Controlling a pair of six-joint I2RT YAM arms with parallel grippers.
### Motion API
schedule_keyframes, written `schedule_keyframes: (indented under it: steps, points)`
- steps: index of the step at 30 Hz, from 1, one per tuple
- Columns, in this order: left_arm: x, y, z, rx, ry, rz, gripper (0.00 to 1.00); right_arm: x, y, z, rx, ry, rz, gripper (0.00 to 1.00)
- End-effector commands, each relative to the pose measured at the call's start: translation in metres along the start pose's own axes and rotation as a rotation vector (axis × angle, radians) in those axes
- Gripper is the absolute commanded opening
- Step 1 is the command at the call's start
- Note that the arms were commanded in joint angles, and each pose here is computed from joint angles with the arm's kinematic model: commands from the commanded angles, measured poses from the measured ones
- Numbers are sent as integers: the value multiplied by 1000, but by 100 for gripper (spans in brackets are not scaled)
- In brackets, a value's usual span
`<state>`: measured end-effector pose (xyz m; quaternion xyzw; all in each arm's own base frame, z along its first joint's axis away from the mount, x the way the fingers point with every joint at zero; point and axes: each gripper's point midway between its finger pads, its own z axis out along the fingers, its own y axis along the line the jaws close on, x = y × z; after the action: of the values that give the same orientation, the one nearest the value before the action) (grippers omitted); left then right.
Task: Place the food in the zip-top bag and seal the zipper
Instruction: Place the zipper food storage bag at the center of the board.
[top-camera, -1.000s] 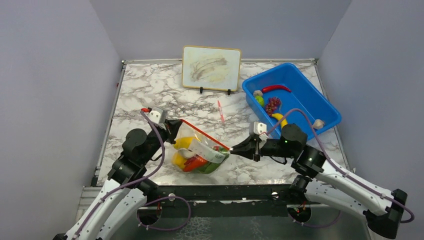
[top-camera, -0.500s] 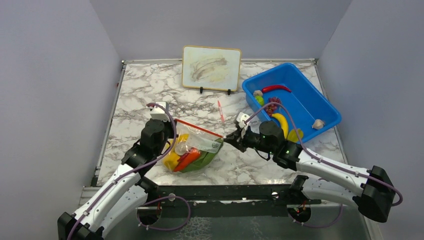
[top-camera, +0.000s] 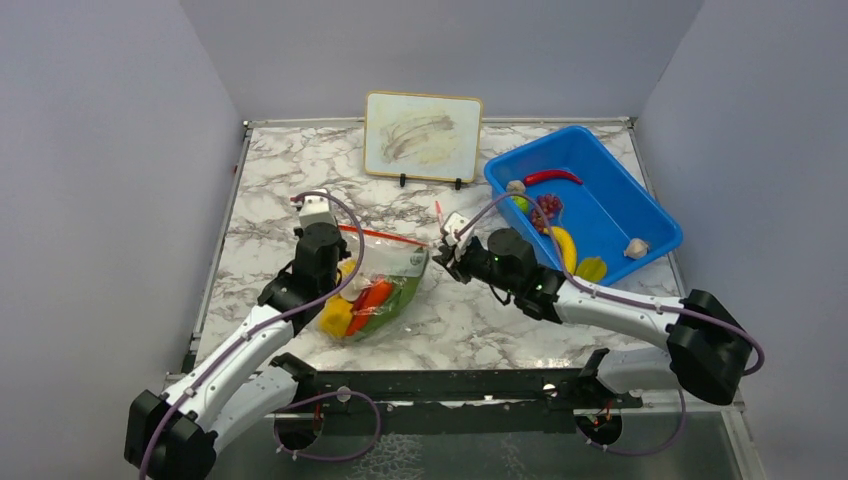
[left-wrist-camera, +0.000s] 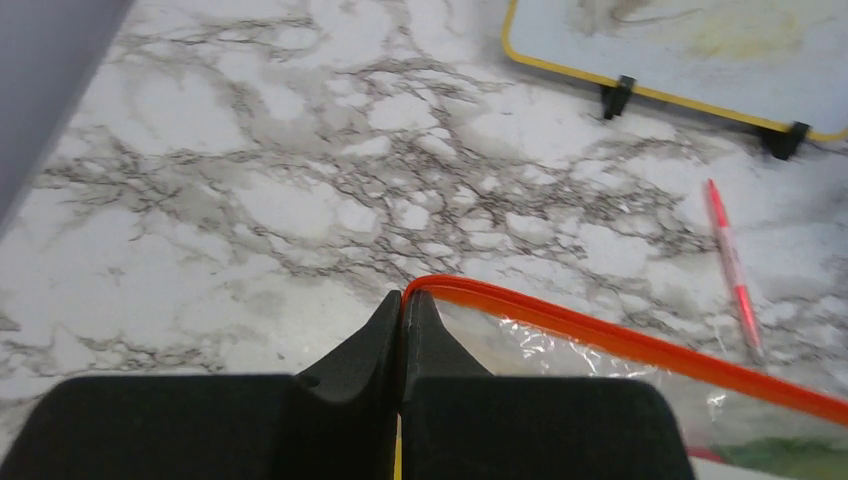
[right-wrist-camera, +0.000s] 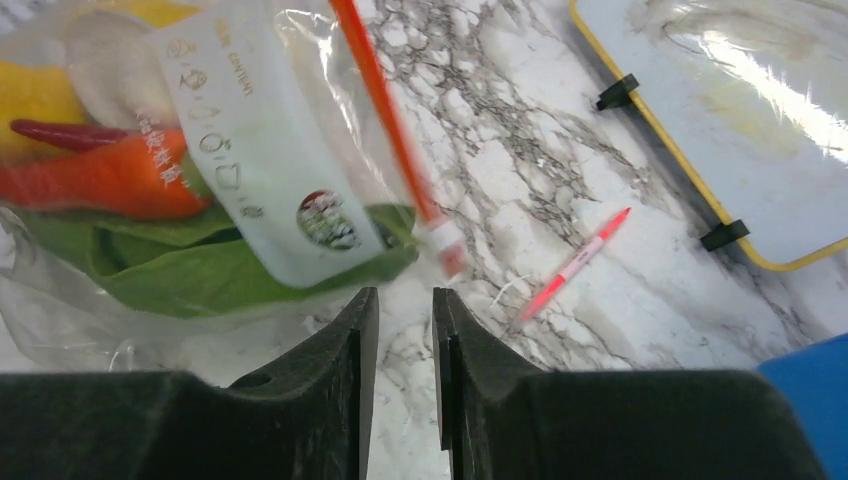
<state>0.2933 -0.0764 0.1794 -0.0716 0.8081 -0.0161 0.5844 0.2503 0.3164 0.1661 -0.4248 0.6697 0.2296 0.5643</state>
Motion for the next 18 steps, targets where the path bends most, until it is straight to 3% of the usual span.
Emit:
schedule_keyframes:
  steps: [1,5,9,14,18]
  points:
    - [-36,38,10,-240,-102,-31,0,-25,-19,11,71,-18,-14,37]
    - [-35,44,24,-276,-87,-52,0,-34,-16,-1,63,-25,49,68]
    - [-34,50,36,-243,-81,-147,0,-38,-10,-28,50,-40,109,71]
    - [-37,56,41,-257,-69,-169,36,-55,0,-65,8,-138,151,77]
    - [-47,58,39,-276,-77,-151,57,-64,1,-86,-1,-148,163,91]
